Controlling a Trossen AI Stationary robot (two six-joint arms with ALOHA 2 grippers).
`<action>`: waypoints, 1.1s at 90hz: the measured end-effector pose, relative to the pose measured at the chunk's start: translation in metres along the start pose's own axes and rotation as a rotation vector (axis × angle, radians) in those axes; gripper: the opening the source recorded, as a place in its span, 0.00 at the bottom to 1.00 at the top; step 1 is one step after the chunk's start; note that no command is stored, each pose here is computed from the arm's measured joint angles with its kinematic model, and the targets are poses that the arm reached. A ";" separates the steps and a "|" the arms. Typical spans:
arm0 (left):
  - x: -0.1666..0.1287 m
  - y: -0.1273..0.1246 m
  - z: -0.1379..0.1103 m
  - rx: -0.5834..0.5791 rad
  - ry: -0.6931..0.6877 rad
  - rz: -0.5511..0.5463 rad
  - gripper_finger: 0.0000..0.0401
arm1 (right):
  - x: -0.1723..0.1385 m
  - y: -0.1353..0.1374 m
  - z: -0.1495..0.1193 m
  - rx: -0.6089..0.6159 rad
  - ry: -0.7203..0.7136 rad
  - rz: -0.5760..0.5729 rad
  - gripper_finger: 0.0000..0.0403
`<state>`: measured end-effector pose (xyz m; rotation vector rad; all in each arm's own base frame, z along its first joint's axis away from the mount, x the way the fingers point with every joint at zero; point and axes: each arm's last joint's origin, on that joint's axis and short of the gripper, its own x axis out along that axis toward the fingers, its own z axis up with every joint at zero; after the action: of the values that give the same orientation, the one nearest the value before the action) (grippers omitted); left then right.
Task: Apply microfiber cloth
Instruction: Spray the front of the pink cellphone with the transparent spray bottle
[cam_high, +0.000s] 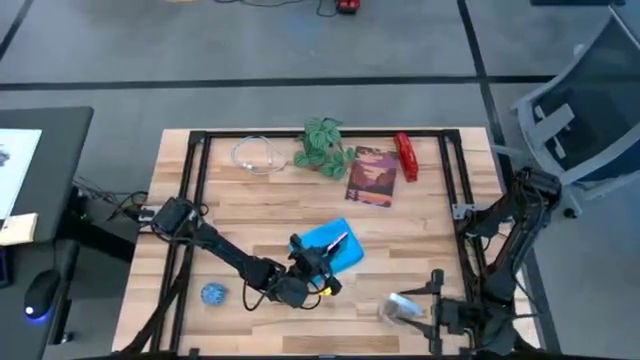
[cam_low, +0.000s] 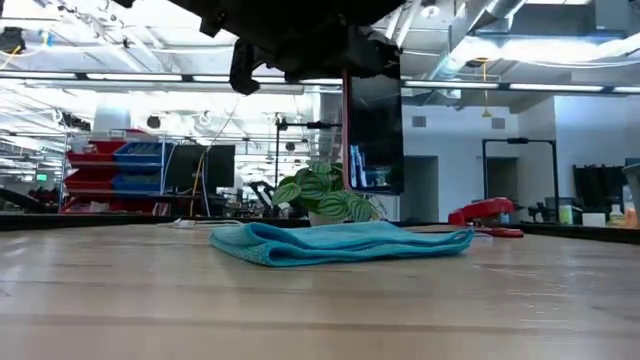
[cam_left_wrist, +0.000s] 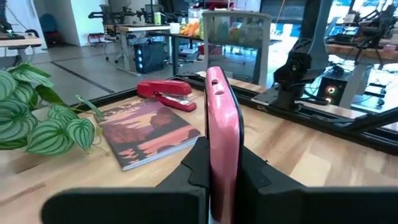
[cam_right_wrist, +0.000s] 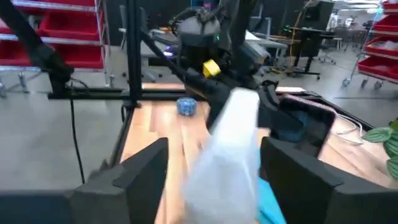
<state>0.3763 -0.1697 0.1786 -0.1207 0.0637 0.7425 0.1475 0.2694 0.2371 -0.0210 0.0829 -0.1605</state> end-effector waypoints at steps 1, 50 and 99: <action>0.001 0.000 0.000 0.000 0.000 0.002 0.02 | 0.001 0.001 0.000 -0.002 0.000 -0.002 0.50; 0.011 0.022 -0.023 -0.011 0.087 0.132 0.01 | 0.003 0.005 0.002 -0.109 -0.017 -0.086 0.21; 0.007 0.050 -0.037 0.018 0.029 0.311 0.01 | 0.014 -0.030 0.010 -0.148 0.056 -0.125 0.21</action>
<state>0.3465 -0.1333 0.1372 -0.1055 0.1185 1.0503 0.1574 0.2379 0.2470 -0.1692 0.1498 -0.2796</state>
